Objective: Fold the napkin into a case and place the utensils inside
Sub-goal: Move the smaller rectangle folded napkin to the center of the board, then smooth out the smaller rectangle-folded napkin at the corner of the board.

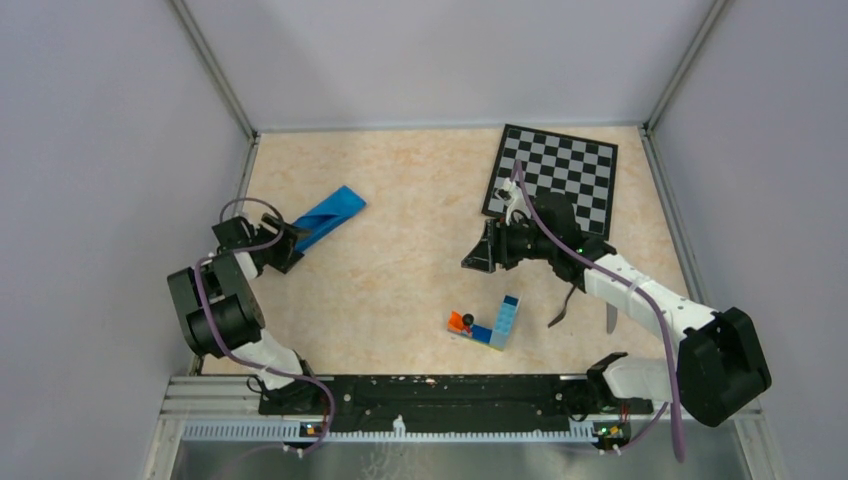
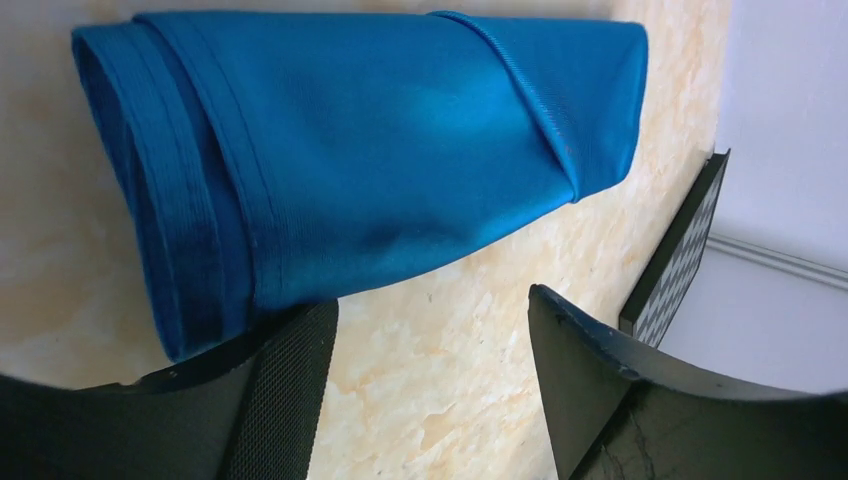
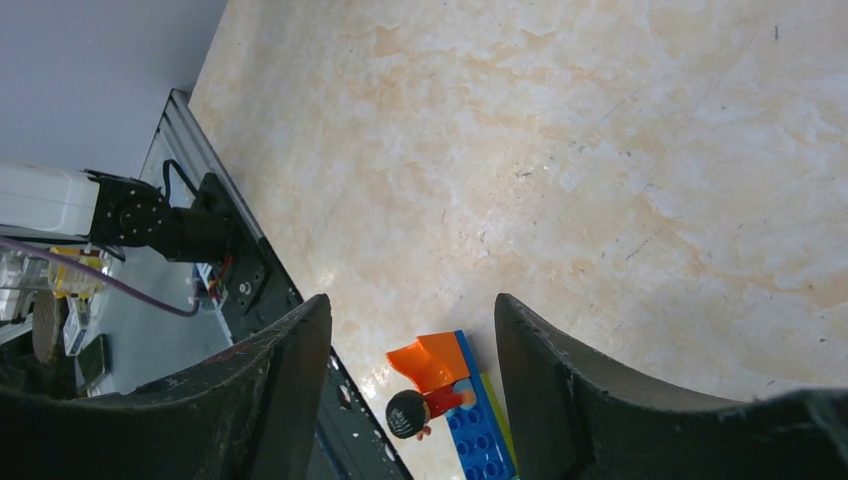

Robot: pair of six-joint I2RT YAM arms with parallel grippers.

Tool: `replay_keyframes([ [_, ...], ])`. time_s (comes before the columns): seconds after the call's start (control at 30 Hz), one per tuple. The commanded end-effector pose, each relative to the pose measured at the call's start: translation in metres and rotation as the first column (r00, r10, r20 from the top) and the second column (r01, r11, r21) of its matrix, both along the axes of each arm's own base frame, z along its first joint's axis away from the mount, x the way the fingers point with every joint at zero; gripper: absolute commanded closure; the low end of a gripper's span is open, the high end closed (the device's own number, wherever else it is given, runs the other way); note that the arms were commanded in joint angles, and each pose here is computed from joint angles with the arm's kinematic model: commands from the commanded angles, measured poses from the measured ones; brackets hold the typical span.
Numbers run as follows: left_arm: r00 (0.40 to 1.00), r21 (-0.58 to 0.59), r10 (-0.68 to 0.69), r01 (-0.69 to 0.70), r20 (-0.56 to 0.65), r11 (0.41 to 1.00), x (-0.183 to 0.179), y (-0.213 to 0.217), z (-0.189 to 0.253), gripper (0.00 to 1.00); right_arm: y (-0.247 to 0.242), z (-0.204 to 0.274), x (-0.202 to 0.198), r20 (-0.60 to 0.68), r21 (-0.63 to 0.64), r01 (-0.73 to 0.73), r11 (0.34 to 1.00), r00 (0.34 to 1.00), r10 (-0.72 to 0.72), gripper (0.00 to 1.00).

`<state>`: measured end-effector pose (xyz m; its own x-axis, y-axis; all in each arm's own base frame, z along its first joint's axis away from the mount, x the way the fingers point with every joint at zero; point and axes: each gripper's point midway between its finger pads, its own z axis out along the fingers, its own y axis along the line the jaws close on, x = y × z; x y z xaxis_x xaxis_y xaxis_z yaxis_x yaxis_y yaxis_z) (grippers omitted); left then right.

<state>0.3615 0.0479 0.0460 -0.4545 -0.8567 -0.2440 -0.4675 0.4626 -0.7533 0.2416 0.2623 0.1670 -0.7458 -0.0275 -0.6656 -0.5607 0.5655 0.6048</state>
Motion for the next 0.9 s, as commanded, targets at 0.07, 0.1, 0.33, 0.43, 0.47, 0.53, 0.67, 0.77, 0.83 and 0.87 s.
replay_keyframes([
  [0.07,0.998,0.06,0.037,-0.033,-0.056,0.998,-0.001,0.02,-0.031,0.23,0.001,0.021,0.006,0.064,0.033,-0.001,0.999,0.998,-0.001,0.39],
  [0.1,0.997,0.059,0.038,-0.034,-0.063,0.998,0.0,0.021,-0.032,0.23,0.001,0.021,0.006,0.063,0.032,-0.001,0.999,0.998,-0.001,0.39],
  [0.33,0.997,0.07,-0.051,0.046,0.063,0.996,0.002,0.003,0.033,0.2,0.0,0.022,0.008,0.063,0.027,0.006,1.0,0.998,-0.008,0.39],
  [0.43,0.988,0.115,-0.058,0.041,0.143,0.993,0.009,0.007,0.066,0.16,0.0,0.02,0.009,0.061,0.023,0.011,1.0,0.998,-0.013,0.39],
  [0.47,0.983,0.117,-0.065,0.045,0.17,0.992,0.015,0.009,0.078,0.15,0.001,0.019,0.009,0.058,0.022,0.01,1.0,0.998,-0.011,0.39],
  [0.53,0.98,0.104,-0.071,0.052,0.186,0.993,0.026,0.012,0.086,0.15,0.001,0.02,0.01,0.058,0.022,0.01,1.0,0.998,-0.011,0.39],
  [0.67,0.984,0.06,-0.048,0.038,0.17,0.997,0.045,0.022,0.074,0.14,0.001,0.023,0.01,0.062,0.023,0.012,1.0,0.998,-0.013,0.39],
  [0.77,0.99,0.025,-0.036,0.032,0.14,0.999,0.051,0.026,0.047,0.15,-0.001,0.026,0.011,0.069,0.019,0.018,1.0,0.997,-0.019,0.39],
  [0.83,0.995,0.019,-0.027,0.025,0.093,0.999,0.046,0.026,0.023,0.15,-0.001,0.028,0.01,0.071,0.019,0.019,1.0,0.997,-0.021,0.39],
  [0.87,0.998,0.022,-0.017,0.016,0.055,1.0,0.039,0.026,0.009,0.15,-0.001,0.028,0.01,0.073,0.019,0.021,1.0,0.997,-0.022,0.39],
])
